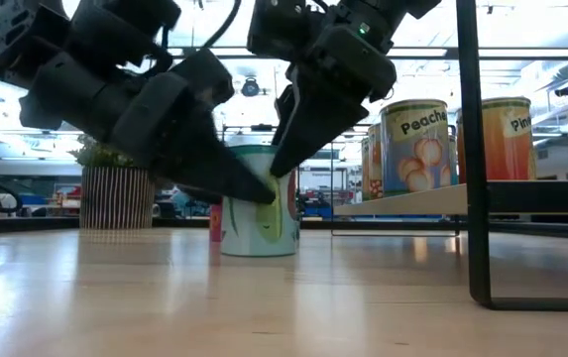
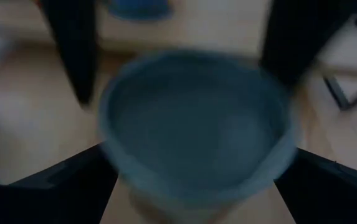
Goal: Pick and place cans onto a shelf
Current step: Put the canned mixed fruits on the shelf
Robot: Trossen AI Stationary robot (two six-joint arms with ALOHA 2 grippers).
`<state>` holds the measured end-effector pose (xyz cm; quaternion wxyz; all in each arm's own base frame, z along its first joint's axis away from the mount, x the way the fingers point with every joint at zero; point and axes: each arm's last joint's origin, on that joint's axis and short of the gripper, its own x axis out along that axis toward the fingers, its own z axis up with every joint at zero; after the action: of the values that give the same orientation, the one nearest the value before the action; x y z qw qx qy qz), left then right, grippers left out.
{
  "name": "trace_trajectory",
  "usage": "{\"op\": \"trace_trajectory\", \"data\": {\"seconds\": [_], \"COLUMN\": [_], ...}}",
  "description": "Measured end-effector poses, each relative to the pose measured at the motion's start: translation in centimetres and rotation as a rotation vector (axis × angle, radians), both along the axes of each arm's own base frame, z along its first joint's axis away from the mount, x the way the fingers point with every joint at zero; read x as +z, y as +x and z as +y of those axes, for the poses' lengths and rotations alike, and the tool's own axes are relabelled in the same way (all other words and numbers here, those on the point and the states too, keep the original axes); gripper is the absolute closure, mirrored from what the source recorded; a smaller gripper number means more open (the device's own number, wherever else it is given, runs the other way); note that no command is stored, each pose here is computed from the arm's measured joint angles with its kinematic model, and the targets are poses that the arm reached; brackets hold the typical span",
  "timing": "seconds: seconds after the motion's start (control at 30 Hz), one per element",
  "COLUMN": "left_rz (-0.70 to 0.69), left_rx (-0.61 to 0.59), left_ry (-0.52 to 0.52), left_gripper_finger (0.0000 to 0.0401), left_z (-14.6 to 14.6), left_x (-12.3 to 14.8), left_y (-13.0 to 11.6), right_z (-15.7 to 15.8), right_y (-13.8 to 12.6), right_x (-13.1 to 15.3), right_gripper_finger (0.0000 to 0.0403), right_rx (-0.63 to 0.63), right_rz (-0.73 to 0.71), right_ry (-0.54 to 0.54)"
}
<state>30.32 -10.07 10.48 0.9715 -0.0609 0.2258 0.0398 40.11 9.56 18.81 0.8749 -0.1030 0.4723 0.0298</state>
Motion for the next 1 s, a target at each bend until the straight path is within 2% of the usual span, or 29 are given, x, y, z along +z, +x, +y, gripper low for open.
{"op": "trace_trajectory", "data": {"seconds": [0.17,0.5,0.73,0.87,1.0], "left_rz": [0.118,0.150,0.222,0.214,0.179], "left_rx": [-0.048,-0.091,0.057,0.132,0.138], "left_ry": [0.010,0.075,0.186,0.215,0.202], "left_gripper_finger": [0.0005,0.0005,0.0005,0.0005,0.0005], "left_z": [0.2,0.1,0.6,0.8,0.7], "left_x": [0.3,4.0,3.8,3.5,3.4], "left_y": [-0.8,-2.7,-3.7,-3.7,-3.2], "right_z": [-0.1,-0.2,-0.2,-0.2,-0.2], "right_y": [-0.3,-0.2,-0.3,-0.3,-0.4], "right_x": [0.1,1.4,1.4,1.4,1.3], "right_gripper_finger": [0.0029,0.0029,0.0029,0.0029,0.0029], "right_rx": [-0.004,-0.015,-0.019,-0.014,-0.006], "right_rz": [0.027,0.055,0.059,0.063,0.079], "right_ry": [-0.015,-0.043,-0.050,-0.053,-0.049]}}
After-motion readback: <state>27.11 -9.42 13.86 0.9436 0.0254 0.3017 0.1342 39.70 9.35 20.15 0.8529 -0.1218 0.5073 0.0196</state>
